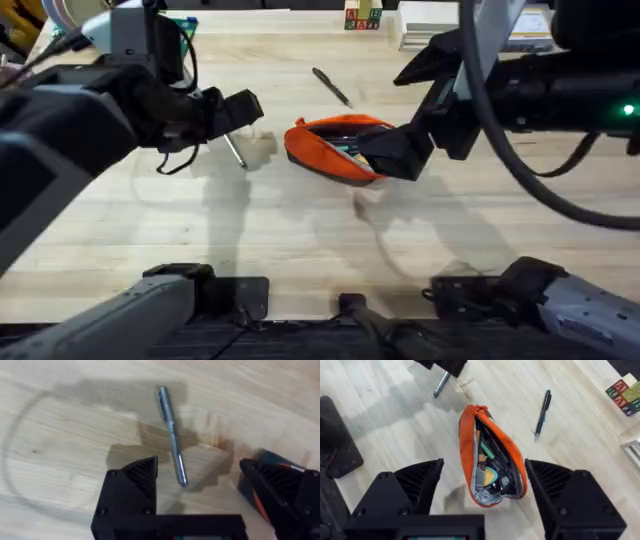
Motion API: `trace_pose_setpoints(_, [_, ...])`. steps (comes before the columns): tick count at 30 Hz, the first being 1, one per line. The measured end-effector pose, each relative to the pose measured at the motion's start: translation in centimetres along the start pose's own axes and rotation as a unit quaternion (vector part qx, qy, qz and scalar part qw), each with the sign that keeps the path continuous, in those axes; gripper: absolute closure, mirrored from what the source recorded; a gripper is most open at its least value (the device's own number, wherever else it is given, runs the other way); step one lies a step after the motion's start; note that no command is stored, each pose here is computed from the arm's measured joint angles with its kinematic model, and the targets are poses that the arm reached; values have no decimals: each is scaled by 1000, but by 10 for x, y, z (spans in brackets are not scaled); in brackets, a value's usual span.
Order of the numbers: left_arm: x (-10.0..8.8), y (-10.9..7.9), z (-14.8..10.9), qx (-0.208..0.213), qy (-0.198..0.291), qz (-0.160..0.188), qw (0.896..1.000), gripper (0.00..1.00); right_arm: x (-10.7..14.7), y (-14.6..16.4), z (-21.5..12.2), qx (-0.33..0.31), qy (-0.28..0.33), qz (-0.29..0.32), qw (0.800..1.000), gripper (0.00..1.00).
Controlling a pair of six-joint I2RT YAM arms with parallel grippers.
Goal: Unzip the bag, pick up the pens from the table one at a time and place them inside, then zip the bag closed.
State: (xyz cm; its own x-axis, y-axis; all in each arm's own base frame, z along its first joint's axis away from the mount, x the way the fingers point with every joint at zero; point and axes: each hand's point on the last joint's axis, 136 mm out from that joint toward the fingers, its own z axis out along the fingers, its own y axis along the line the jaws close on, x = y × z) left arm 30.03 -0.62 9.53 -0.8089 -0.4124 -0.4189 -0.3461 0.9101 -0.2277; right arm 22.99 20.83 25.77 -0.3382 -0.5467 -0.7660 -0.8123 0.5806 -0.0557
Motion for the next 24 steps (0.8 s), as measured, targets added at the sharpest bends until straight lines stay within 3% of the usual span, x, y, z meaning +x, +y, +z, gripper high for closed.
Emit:
trace_pose_setpoints(12, [14,19,41,-57,47,-53,996,6,0,0,0,0,0,0,1000,4])
trace_pose_setpoints(19, [13,30,49,-97,44,-85,991,6,0,0,0,0,0,0,1000,4])
trace_pose_setpoints(22, [13,33,51,-112,45,-88,989,85,0,0,0,0,0,0,1000,4])
trace_pose_setpoints(24, [13,38,52,-126,48,-89,987,190,0,0,0,0,1,0,1000,4])
